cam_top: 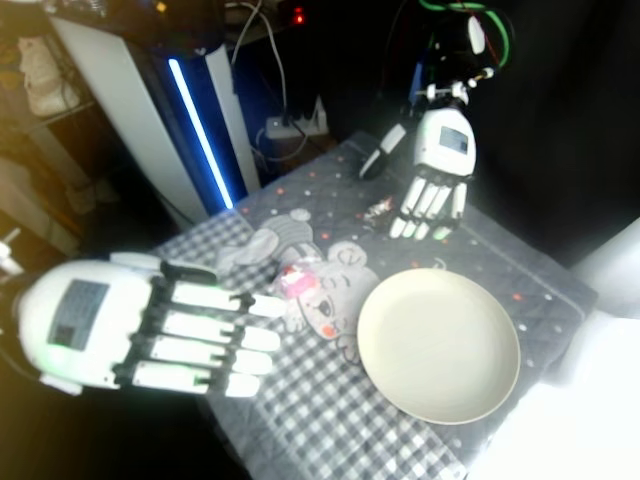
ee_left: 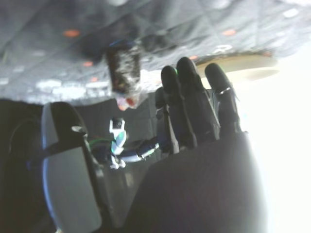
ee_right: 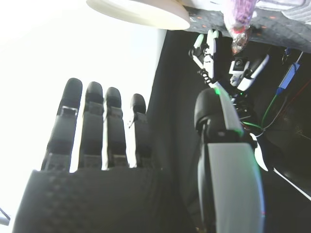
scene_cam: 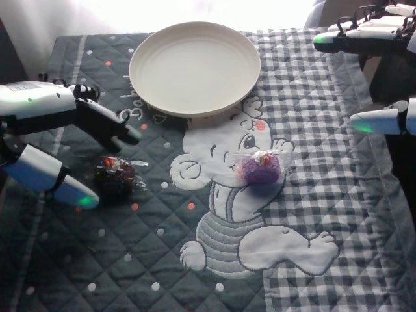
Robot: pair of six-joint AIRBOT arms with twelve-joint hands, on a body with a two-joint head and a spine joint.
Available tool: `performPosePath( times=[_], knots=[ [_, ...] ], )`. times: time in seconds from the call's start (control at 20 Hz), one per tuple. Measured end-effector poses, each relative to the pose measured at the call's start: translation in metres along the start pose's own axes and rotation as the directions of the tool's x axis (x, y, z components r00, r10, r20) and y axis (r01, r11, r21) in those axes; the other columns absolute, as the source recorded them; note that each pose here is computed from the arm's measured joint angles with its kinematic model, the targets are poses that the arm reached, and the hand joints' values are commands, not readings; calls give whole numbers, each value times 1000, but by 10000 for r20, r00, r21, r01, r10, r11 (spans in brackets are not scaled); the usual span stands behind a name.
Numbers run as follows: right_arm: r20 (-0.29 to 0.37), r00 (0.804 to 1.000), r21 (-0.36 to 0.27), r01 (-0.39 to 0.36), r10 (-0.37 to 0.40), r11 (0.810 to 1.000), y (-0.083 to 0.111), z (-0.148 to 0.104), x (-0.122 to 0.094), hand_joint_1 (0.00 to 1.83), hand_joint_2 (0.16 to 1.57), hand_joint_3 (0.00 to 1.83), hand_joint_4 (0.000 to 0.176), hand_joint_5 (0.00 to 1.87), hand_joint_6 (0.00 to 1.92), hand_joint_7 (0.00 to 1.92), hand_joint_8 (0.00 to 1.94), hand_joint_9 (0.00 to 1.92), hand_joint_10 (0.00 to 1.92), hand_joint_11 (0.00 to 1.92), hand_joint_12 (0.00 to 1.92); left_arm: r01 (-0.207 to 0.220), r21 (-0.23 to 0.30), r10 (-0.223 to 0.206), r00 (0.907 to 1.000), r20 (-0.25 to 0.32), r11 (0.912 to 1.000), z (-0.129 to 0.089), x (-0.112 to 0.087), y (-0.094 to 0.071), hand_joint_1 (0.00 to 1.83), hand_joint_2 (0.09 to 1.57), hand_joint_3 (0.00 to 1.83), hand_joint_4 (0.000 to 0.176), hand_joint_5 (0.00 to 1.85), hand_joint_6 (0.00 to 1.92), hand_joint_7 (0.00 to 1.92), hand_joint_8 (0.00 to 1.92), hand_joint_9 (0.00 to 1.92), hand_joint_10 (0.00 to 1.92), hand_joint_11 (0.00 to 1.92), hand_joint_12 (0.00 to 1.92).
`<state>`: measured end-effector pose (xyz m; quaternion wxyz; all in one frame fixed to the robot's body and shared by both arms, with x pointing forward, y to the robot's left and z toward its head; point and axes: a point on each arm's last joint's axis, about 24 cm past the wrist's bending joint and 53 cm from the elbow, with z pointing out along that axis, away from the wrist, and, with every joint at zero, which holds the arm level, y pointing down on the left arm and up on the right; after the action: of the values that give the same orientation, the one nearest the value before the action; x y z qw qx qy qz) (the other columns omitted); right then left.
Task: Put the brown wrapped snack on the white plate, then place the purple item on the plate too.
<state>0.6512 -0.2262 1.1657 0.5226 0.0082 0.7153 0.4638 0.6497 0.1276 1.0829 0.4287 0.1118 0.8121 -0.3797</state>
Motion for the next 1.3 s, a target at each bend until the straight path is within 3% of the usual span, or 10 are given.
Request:
performPosePath(
  times=[0.15, 0.35, 0.4, 0.45, 0.6, 0.8, 0.9, 1.1, 1.25, 1.3],
  knots=[
    [-4, 10000, 2, 2, -2, 10000, 0, 0, 0, 625, 1117, 4, 73, 317, 1, 308, 3, 315, 3, 76, 662, -140, -56, 140, 9999, -58, 9999, 6, 3, -2, 973, 931, 1, 0, 1040, 25, 765, 1167, 573, 1655, 187, 1898],
    [-3, 10000, 3, 0, 0, 10000, 0, 0, 0, 630, 1123, 0, 85, 318, 0, 307, 0, 321, 0, 58, 716, -122, 42, 122, 9999, 22, 9999, 12, 1, -6, 965, 928, 1, 0, 1159, 63, 779, 1361, 643, 1747, 236, 1921],
    [2, 10000, 21, -6, 6, 10000, -1, 0, 0, 598, 1124, 1, 84, 320, 1, 319, 4, 332, 4, 69, 722, -113, 64, 113, 9999, 22, 9999, 12, 1, -7, 1047, 1016, 0, 129, 1154, 573, 789, 1489, 682, 1796, 291, 1921],
    [1, 10000, 17, -4, 4, 10000, 0, 0, 0, 602, 1124, 0, 78, 323, 2, 324, 5, 333, 4, 65, 722, -105, 86, 105, 9999, 67, 9999, 14, 0, -8, 1001, 987, 0, 0, 1041, 710, 797, 1598, 692, 1869, 337, 1921],
    [-20, 10000, -8, -9, 9, 10000, 0, 0, 1, 606, 1128, 2, 65, 334, 5, 338, 7, 336, 5, 70, 718, 198, 316, -211, 9989, 419, 9993, 16, -7, -14, 1079, 989, 0, 0, 801, 1514, 794, 1917, 761, 1921, 395, 1921],
    [-31, 10000, 53, -15, 15, 10000, -1, 0, 1, 575, 1135, 3, 78, 331, 1, 340, 2, 342, 3, 77, 714, 305, 497, -346, 9960, 823, 9983, 4, -24, -18, 1099, 996, 0, 0, 879, 1398, 964, 1737, 915, 1921, 516, 1921],
    [-29, 10000, 66, -23, 24, 10000, -2, 0, 1, 576, 1136, 2, 73, 338, 3, 349, 4, 349, 4, 80, 714, 95, 755, -210, 9880, 1531, 9971, -9, -57, -26, 1118, 1037, 11, 0, 1058, 937, 993, 1608, 949, 1917, 694, 1921],
    [-39, 10000, 83, -17, 18, 10000, -2, 0, 2, 563, 1149, 4, 56, 338, 5, 340, 8, 346, 9, 92, 710, -662, 1447, 259, 9642, 2640, 9873, -20, -109, -58, 1185, 1023, 0, 0, 1185, 668, 1131, 1032, 1054, 1405, 814, 1804],
    [-47, 10000, 112, -38, 38, 9999, -3, 1, 2, 552, 1144, 2, 80, 332, 0, 337, 0, 330, 0, 94, 661, -973, 1751, 307, 9367, 3488, 9797, -4, -152, -72, 1154, 1048, 2, 0, 1114, 804, 933, 1548, 957, 1806, 944, 1920],
    [-35, 10000, 90, -76, 76, 9999, -3, 2, 3, 574, 1140, 0, 69, 342, 4, 344, 3, 335, 3, 107, 661, -797, 1706, 129, 9323, 3614, 9821, 7, -158, -69, 1137, 1048, 0, 0, 1122, 778, 1000, 1088, 946, 1398, 767, 1790]
  ],
)
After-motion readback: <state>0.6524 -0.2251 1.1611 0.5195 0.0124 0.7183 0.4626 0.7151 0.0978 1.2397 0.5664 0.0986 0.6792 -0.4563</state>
